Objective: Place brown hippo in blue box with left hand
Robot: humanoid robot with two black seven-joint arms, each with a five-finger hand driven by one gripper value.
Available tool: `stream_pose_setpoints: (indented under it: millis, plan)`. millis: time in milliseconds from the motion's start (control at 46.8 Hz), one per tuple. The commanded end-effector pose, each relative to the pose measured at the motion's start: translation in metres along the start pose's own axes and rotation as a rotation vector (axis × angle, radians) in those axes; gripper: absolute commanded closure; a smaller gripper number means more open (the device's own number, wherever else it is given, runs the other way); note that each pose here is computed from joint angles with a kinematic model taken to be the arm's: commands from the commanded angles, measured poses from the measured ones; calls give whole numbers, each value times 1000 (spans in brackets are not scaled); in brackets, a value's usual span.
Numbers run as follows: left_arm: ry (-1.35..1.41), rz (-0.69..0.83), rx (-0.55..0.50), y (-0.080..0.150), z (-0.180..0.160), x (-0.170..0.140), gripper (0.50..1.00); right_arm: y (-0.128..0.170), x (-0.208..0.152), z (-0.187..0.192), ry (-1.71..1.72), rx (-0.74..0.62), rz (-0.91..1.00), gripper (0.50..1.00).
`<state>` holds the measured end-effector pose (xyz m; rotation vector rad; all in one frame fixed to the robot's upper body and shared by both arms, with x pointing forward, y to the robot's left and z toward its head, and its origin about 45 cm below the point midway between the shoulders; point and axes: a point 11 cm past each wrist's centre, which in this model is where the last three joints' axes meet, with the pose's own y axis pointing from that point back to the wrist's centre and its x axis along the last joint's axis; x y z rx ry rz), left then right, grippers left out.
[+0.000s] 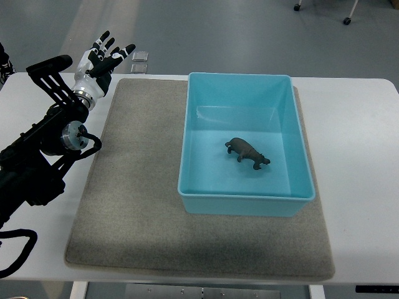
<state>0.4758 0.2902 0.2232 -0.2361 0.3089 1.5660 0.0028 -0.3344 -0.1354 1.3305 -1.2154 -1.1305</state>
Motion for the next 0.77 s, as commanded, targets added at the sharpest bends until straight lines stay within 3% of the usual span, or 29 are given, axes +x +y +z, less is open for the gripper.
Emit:
stream_pose_setpoints:
  millis: [0,748]
  plan:
    - [0,1,2,1,-1,1,506,0,0,0,0,0,0,564]
    - [7,-7,-9,1,0,-1,504,-1,-6,-1,3,-2,-24,564]
